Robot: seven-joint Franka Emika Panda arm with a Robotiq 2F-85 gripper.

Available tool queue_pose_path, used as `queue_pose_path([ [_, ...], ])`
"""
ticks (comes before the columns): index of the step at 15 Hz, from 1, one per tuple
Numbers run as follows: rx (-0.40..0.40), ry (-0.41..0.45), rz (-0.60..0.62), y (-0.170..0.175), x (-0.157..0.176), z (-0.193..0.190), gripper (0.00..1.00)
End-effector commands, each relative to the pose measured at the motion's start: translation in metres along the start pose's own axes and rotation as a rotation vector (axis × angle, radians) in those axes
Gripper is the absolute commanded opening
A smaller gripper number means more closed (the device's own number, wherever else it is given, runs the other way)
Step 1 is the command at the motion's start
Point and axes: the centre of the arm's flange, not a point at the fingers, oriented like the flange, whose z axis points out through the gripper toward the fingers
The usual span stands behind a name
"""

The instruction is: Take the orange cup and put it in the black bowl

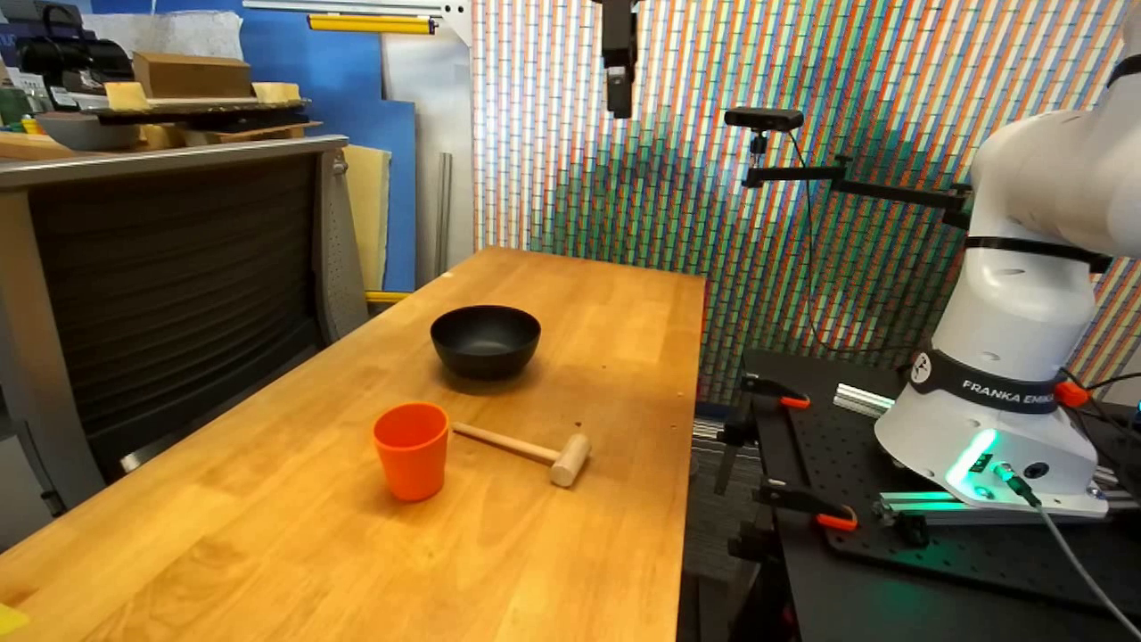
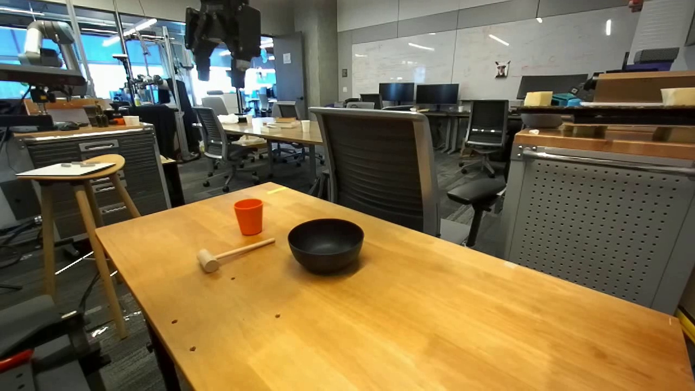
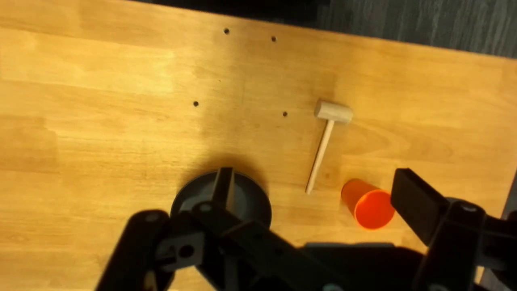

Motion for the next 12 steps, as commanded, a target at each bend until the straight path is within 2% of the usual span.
queue_pose_path([
  [1, 0.058, 0.103, 0.171, -0.036, 0.082, 0.025, 1.00],
  [4, 0.022, 0.207, 0.259, -0.067, 0.140, 0.064, 1.00],
  [6, -0.011, 0.218, 0.280, -0.086, 0.175, 0.100, 1.00],
  [8, -0.038, 0.173, 0.282, -0.105, 0.202, 0.143, 1.00],
  [12, -0.093, 0.026, 0.256, -0.145, 0.241, 0.243, 1.00],
])
